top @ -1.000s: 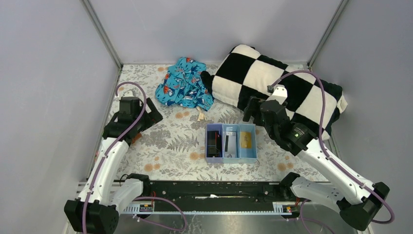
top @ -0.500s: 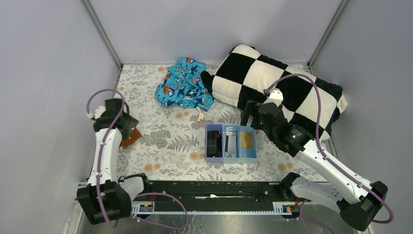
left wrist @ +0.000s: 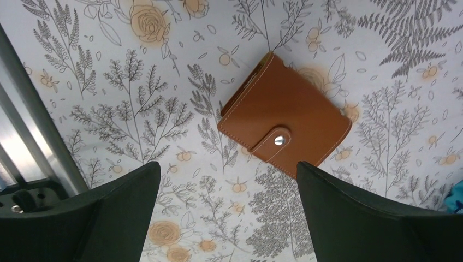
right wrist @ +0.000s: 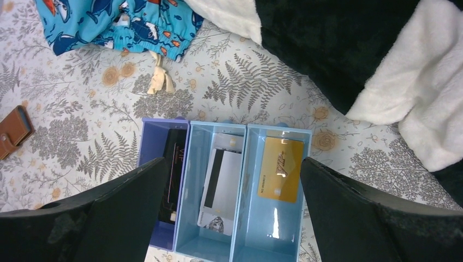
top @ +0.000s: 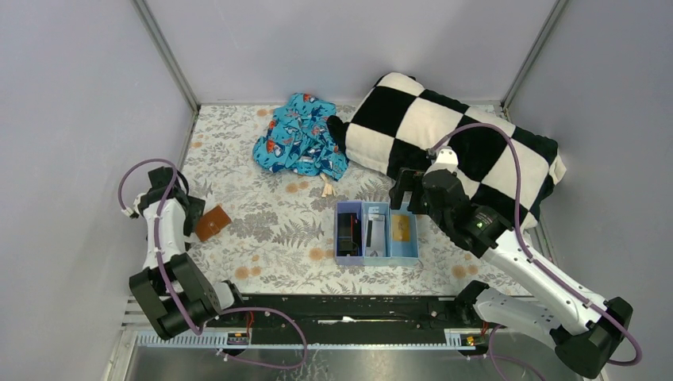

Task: Take the credit cards out of the card holder
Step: Move the card holder to the center of the board.

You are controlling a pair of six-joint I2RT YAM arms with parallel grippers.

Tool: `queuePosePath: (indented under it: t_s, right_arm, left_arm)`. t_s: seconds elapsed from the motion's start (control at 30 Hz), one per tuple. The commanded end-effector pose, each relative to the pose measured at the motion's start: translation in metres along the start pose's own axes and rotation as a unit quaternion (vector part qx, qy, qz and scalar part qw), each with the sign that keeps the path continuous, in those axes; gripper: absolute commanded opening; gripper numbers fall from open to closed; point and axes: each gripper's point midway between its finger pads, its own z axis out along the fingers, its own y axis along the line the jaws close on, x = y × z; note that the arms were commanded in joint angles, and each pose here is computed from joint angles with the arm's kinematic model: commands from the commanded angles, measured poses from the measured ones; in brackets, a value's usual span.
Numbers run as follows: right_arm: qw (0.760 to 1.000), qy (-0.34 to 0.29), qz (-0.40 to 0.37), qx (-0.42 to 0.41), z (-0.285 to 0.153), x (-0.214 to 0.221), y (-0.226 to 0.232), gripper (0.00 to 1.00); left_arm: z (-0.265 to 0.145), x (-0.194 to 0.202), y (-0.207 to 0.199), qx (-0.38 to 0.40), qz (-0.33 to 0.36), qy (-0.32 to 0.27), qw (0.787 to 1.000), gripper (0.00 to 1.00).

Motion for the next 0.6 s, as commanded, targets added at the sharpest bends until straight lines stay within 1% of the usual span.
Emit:
queuePosePath:
  t_s: [0.0, 0.07, 0.17, 0.23, 0.33, 0.47, 0.5, 0.57]
  right_arm:
    - [0.999, -0.015, -0.004, -0.032, -0.003, -0.014, 0.016, 1.00]
    - [1.000, -0.006, -0.002, -0.023, -0.001, -0.012, 0.014, 1.00]
    - [0.999, 0.008, 0.015, -0.033, 0.001, -0.011, 0.023, 1.00]
    - [0.998, 0.017, 0.029, -0.048, 0.003, -0.008, 0.032, 1.00]
    - [0.996, 0.032, 0.048, -0.067, 0.005, -0.001, 0.041, 1.00]
    - [0.993, 0.057, 0.061, -0.082, 0.005, 0.011, 0.046, 1.00]
    - [0.993, 0.061, 0.062, -0.082, 0.005, 0.014, 0.046, 1.00]
    - [0.992, 0.069, 0.063, -0.079, 0.007, 0.020, 0.044, 1.00]
  left_arm:
    - [0.011, -0.020, -0.017, 0.007, -0.040, -0.036, 0.999, 0.99]
    - [0.020, -0.019, -0.025, 0.017, -0.029, -0.028, 0.999, 0.99]
    - [0.034, -0.022, -0.054, 0.070, 0.018, -0.023, 0.997, 0.99]
    - [0.043, -0.026, -0.061, 0.064, 0.039, -0.018, 0.997, 0.99]
    - [0.057, -0.022, -0.064, 0.045, 0.056, 0.004, 0.997, 0.99]
    - [0.073, 0.010, -0.078, 0.085, 0.086, 0.075, 0.990, 0.99]
    - [0.073, 0.020, -0.085, 0.103, 0.100, 0.098, 0.985, 0.99]
    - [0.069, 0.040, -0.100, 0.129, 0.136, 0.122, 0.975, 0.99]
